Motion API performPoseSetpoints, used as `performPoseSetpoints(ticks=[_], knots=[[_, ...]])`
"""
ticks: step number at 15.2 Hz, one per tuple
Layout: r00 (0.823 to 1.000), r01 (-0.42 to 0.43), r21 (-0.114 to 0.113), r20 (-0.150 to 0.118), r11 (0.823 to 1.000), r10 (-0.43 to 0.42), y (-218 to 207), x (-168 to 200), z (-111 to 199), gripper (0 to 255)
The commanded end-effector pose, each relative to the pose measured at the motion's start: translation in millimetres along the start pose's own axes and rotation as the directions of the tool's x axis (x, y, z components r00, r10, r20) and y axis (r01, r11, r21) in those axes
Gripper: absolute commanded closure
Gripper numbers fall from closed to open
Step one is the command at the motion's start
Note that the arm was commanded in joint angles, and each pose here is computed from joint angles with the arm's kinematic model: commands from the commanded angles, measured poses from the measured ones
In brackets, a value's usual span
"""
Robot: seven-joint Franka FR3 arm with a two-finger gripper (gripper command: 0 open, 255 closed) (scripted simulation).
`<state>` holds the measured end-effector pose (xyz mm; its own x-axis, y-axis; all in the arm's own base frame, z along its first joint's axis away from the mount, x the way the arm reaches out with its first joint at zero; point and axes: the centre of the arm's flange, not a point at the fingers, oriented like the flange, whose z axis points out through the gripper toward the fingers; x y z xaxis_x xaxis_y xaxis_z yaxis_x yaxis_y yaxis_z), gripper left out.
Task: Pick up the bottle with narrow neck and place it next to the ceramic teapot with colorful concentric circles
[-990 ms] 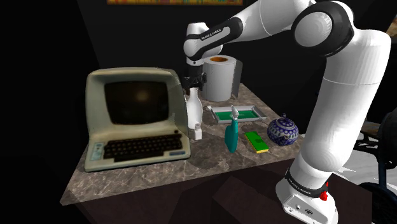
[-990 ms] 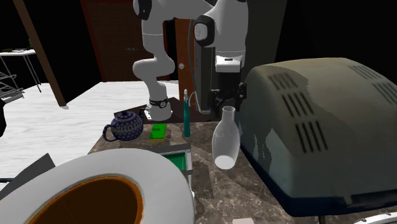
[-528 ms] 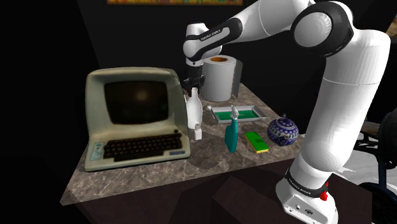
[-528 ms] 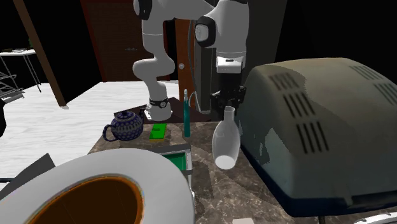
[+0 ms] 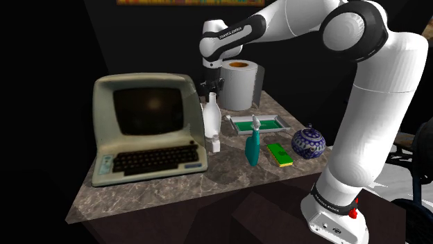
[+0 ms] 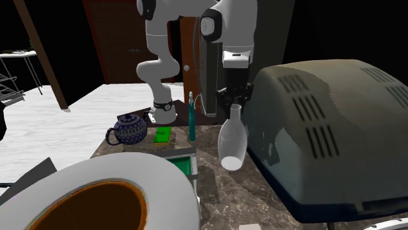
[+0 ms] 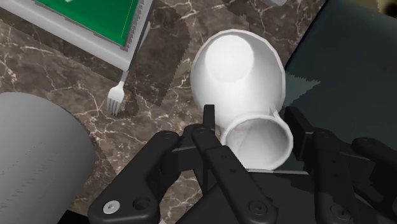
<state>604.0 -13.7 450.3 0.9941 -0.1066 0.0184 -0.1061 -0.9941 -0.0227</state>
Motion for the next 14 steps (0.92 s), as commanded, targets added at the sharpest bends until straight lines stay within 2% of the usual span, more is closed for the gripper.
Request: performPoseSetpoints(ticks=[1, 14], knots=[[1.0, 0.0, 0.0, 0.0, 1.0, 0.0, -0.2, 0.4, -10.2, 255], [1.0, 0.0, 0.0, 0.0, 1.0, 0.0, -1.8, 1.7, -78.9, 255]])
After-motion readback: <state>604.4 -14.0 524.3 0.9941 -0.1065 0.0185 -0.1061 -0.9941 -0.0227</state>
